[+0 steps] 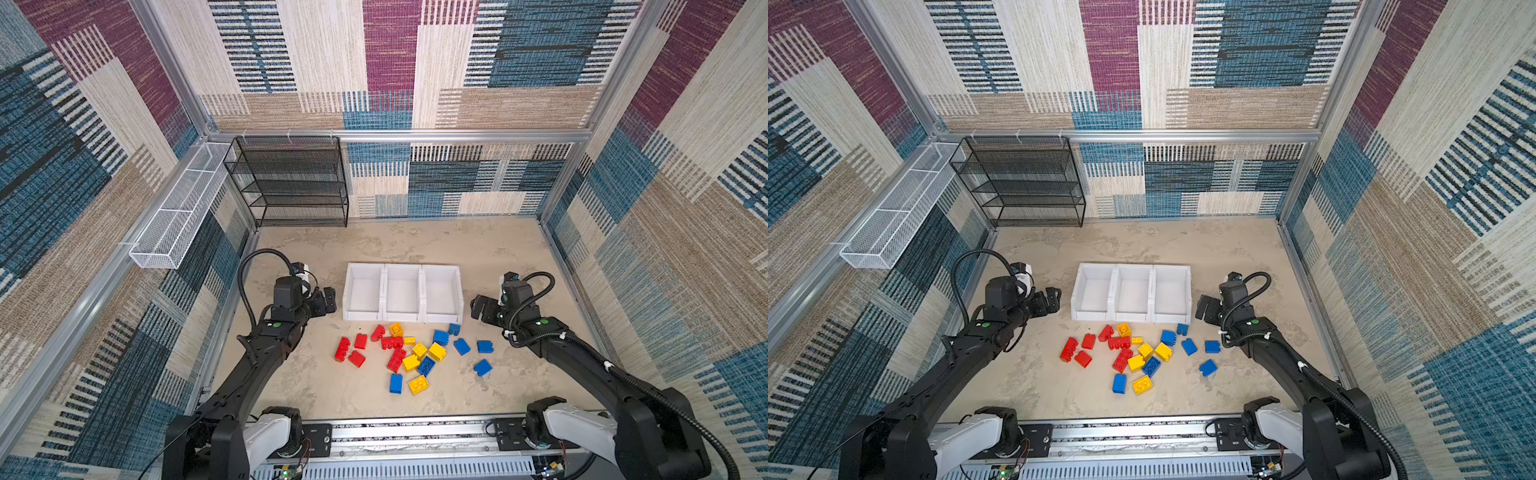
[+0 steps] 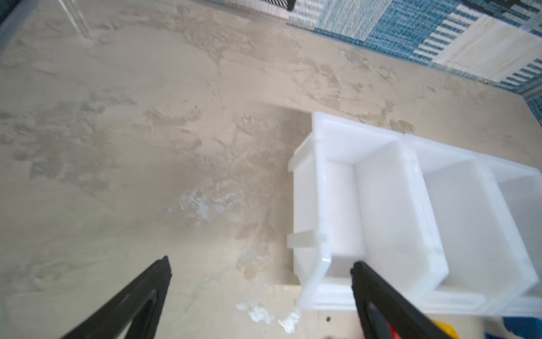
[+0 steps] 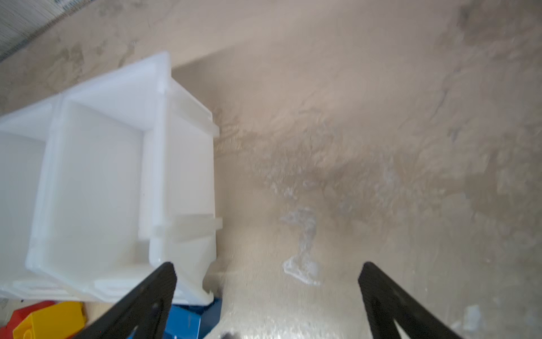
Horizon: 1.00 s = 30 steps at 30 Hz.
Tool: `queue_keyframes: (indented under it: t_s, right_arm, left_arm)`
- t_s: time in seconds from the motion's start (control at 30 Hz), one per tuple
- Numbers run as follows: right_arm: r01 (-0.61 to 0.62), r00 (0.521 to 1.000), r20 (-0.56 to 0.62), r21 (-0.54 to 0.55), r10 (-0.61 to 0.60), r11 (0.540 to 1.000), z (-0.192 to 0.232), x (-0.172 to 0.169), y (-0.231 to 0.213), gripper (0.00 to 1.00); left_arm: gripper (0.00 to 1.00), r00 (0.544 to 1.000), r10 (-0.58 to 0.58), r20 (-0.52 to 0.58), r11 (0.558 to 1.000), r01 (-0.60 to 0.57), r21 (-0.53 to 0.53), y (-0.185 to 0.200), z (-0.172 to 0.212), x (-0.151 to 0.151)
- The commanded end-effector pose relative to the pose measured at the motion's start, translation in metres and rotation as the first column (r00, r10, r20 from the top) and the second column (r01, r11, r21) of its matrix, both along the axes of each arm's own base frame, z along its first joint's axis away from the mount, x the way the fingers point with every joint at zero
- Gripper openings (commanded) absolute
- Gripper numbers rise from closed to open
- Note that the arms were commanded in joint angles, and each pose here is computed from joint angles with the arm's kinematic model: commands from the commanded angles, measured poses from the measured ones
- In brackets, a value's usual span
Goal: Sort the legos into containers by color
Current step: 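Reach the right gripper to a blue brick while the left gripper moves over red bricks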
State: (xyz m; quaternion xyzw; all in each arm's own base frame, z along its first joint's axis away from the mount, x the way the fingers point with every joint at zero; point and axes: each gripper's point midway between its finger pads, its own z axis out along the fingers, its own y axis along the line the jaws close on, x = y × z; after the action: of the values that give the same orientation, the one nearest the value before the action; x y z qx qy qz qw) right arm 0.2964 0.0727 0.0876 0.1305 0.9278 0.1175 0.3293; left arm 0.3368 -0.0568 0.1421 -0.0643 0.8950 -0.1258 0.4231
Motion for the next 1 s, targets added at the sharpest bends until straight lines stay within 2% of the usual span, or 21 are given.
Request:
queue_keyframes:
  t_s: [0.0, 0.13, 0.23, 0.43, 0.6, 0.97]
  right_arm:
    - [0.06, 0.985, -0.161, 0.009, -0.057, 0.998, -0.027, -0.034, -0.003, 0.99]
    - [0.056, 0.968, -0.244, -0.008, -0.056, 0.998, -0.044, -0.052, 0.0, 0.95]
    - [0.056, 0.959, -0.277, -0.015, -0.058, 0.998, -0.049, -0.058, 0.004, 0.9]
    - [0.062, 0.936, -0.344, -0.06, -0.079, 0.996, -0.06, -0.071, 0.007, 0.83]
    - [0.065, 0.927, -0.363, -0.094, -0.094, 0.993, -0.063, -0.071, 0.006, 0.79]
    - [0.067, 0.915, -0.384, -0.146, -0.119, 0.987, -0.068, -0.076, 0.001, 0.61]
  left_arm:
    - [0.99, 0.994, -0.007, -0.106, 0.997, -0.002, -0.084, -0.019, -0.012, -0.014]
    - [0.99, 0.988, -0.051, -0.146, 0.993, 0.035, -0.111, -0.039, -0.018, -0.025]
    - [0.99, 0.986, -0.113, -0.125, 0.987, 0.097, -0.127, -0.053, -0.018, -0.032]
    - [0.99, 0.982, -0.162, -0.096, 0.981, 0.15, -0.123, -0.063, -0.016, -0.041]
    - [0.98, 0.98, -0.175, -0.099, 0.979, 0.162, -0.123, -0.066, -0.018, -0.042]
    - [0.97, 0.98, -0.17, -0.099, 0.979, 0.157, -0.13, -0.067, -0.023, -0.046]
